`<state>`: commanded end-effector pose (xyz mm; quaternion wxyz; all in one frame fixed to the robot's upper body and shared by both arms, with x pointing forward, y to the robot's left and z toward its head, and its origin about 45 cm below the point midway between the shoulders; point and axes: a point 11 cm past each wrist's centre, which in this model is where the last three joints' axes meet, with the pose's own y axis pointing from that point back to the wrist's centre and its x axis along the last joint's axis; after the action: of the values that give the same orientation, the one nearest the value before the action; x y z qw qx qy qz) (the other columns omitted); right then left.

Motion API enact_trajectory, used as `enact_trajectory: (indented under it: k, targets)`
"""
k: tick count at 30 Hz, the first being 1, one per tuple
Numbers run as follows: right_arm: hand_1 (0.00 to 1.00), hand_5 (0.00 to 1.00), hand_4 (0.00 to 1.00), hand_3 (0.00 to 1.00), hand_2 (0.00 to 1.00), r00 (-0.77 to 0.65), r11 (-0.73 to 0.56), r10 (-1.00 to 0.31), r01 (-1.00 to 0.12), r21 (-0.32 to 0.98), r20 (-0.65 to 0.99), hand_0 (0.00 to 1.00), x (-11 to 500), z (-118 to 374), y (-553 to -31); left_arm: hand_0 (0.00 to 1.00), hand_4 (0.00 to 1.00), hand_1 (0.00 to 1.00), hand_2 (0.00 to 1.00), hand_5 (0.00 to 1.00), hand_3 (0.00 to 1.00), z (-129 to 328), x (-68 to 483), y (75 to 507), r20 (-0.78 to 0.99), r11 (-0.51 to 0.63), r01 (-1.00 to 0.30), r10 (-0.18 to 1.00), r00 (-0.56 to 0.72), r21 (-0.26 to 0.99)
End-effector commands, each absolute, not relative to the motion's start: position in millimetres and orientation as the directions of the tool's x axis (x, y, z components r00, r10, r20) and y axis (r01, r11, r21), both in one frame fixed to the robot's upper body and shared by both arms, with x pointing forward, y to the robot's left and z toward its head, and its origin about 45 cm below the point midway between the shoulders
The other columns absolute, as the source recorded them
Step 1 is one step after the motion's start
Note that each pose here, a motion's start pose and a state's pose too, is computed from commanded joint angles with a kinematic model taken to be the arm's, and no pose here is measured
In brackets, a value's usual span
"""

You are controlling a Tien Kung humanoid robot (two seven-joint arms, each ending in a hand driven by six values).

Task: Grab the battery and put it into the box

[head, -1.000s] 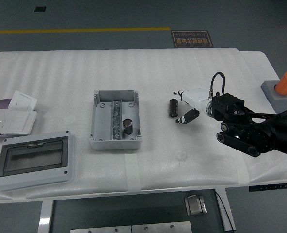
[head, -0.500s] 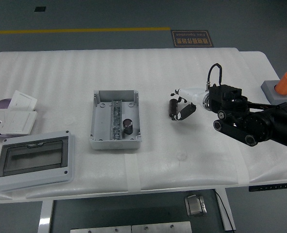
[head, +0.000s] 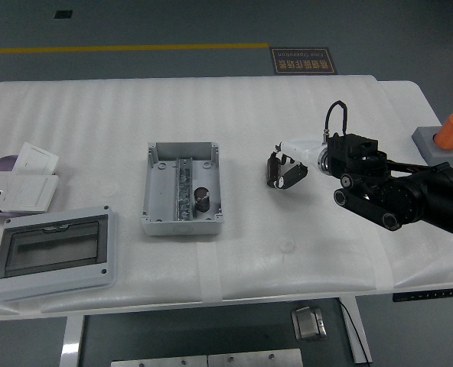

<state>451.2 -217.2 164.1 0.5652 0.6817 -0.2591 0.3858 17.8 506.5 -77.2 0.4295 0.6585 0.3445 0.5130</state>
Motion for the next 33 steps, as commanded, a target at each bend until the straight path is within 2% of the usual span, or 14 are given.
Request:
enact_trajectory:
  k: [22, 23, 28, 29, 33]
  targets:
    - [0.666, 0.446, 0.791, 0.770, 0.687, 0.556, -0.230, 0.096, -0.795, 0.562, 0.825, 0.746, 450.3, 163.8, -216.8, 0.645, 0.585, 0.646, 0.521, 0.473, 0.569, -76.6, 20.1, 507.4, 0.383, -0.396, 0.007, 0.893, 0.238, 0.918]
    - [0.665, 0.380, 0.700, 0.745, 0.681, 0.554, -0.230, 0.096, -0.796, 0.560, 0.827, 0.743, 450.2, 163.9, -216.8, 0.645, 0.583, 0.646, 0.522, 0.470, 0.570, -76.6, 20.1, 507.3, 0.383, -0.396, 0.007, 0.893, 0.238, 0.918]
    - [0.665, 0.380, 0.700, 0.745, 0.681, 0.546, -0.231, 0.093, -0.801, 0.552, 0.832, 0.743, 449.8, 164.0, -217.4, 0.645, 0.583, 0.646, 0.522, 0.470, 0.570, -76.8, 19.7, 507.1, 0.383, -0.396, 0.006, 0.893, 0.234, 0.918]
    - [0.647, 0.002, 0.518, 0.621, 0.629, 0.545, -0.231, 0.093, -0.802, 0.551, 0.833, 0.723, 449.7, 164.0, -217.5, 0.645, 0.583, 0.646, 0.521, 0.471, 0.570, -76.8, 19.7, 507.1, 0.384, -0.396, 0.006, 0.893, 0.233, 0.918]
    - [0.647, 0.002, 0.518, 0.621, 0.629, 0.539, -0.234, 0.092, -0.806, 0.544, 0.837, 0.723, 448.7, 163.3, -218.0, 0.645, 0.583, 0.646, 0.521, 0.471, 0.570, -76.8, 20.0, 507.2, 0.384, -0.396, 0.004, 0.894, 0.231, 0.918]
